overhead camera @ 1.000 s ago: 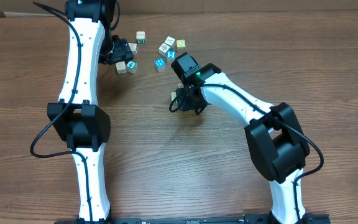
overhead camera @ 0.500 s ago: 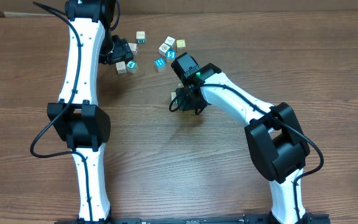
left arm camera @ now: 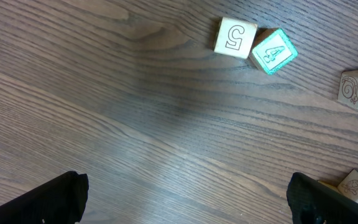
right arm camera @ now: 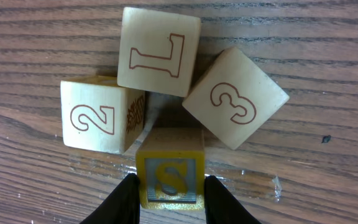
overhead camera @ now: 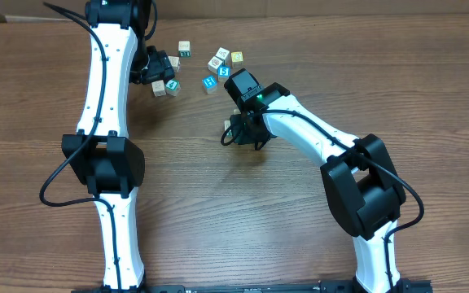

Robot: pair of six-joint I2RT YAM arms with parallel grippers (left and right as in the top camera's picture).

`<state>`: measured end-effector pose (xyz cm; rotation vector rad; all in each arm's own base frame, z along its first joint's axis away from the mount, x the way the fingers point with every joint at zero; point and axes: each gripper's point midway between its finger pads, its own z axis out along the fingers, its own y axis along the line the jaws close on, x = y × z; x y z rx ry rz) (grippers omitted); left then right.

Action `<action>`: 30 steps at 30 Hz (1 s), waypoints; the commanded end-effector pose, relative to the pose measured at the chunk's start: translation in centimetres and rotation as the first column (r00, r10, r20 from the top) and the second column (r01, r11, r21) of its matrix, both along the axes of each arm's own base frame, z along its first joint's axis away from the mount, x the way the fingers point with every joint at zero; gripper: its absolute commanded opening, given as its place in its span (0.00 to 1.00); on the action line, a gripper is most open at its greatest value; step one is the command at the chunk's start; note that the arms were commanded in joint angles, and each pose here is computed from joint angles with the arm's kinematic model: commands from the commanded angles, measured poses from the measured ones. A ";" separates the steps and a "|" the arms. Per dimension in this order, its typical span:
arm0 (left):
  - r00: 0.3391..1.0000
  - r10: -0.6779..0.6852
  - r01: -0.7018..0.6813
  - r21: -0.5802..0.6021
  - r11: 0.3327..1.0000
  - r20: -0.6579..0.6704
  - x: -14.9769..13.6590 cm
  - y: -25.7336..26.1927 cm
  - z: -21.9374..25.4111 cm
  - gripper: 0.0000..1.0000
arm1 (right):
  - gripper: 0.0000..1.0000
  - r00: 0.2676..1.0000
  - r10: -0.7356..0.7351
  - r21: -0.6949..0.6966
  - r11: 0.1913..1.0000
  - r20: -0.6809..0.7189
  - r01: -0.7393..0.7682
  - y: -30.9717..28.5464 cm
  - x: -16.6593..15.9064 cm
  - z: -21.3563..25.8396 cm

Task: Form a circle

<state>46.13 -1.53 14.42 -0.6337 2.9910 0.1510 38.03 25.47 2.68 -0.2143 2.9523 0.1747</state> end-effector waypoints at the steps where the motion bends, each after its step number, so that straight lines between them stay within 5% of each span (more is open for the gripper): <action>1: 0.999 0.006 -0.006 0.013 1.000 0.039 0.3 0.3 1.3 1.00 | 0.30 1.000 -0.011 0.021 1.000 0.009 0.011 0.4 -0.1 0.7; 8: 0.999 0.006 -0.006 0.013 1.000 0.039 0.3 0.3 1.3 1.00 | 0.31 1.000 -0.011 0.018 1.000 0.010 0.011 0.3 -0.1 0.7; 14: 0.999 0.006 -0.006 0.013 1.000 0.039 0.3 0.3 1.3 1.00 | 0.49 1.000 -0.007 0.020 1.000 0.016 0.007 0.4 0.0 0.8; 27: 0.999 0.006 -0.006 0.013 1.000 0.039 0.3 0.3 1.3 1.00 | 0.49 0.989 0.081 -0.052 0.996 0.125 -0.075 -1.9 4.0 6.9; 30: 0.999 0.006 -0.006 0.013 1.000 0.039 0.3 0.3 1.3 1.00 | 0.41 0.974 0.159 -0.077 0.986 0.164 -0.148 -2.9 5.4 8.1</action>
